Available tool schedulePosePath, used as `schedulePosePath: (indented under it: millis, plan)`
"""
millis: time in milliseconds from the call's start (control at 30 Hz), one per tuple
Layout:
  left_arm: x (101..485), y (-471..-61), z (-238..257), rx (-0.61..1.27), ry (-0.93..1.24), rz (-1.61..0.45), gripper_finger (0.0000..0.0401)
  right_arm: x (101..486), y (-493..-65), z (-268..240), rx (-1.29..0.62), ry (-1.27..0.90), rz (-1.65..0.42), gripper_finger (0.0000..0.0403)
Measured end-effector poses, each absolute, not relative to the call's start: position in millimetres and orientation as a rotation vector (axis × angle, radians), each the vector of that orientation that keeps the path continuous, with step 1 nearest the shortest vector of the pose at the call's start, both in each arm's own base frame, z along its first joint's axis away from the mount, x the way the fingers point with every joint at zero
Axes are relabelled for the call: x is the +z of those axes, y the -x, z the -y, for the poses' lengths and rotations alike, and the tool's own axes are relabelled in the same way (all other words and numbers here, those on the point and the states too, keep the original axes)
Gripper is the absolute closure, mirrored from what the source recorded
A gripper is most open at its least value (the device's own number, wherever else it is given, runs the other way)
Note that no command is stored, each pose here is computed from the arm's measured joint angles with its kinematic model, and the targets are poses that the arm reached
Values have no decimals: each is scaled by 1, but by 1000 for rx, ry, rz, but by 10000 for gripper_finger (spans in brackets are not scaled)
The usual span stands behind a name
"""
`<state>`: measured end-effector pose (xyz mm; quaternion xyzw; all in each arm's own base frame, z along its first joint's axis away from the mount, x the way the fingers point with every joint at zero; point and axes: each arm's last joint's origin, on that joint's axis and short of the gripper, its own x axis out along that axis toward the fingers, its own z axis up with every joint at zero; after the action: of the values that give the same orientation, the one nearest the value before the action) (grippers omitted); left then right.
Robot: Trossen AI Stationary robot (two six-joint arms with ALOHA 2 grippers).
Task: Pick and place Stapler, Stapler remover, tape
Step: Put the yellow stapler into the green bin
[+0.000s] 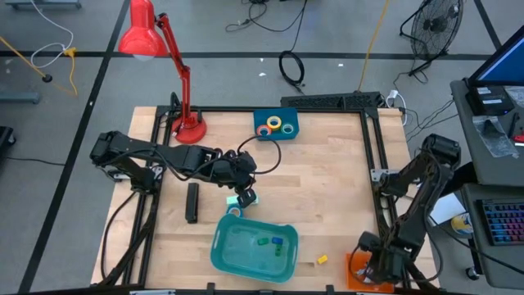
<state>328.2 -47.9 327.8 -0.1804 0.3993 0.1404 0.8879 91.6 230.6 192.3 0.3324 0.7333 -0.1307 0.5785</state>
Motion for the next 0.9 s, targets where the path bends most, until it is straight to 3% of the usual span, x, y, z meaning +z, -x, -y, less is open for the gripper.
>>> schedulePosePath:
  millis: [233,500,733,900]
  plan:
    - [328,-329,48,290,374,-824,383,212,-98,-216,-275,-857,-1661,281]
    - [331,-332,48,272,370,-787,396,245,-114,-186,-174,-941,-1283,273]
    - [331,-332,49,270,372,-782,376,258,-136,-163,-96,-847,-1102,273]
    - [331,-332,49,266,376,-784,387,249,-163,-160,74,-681,-1155,273]
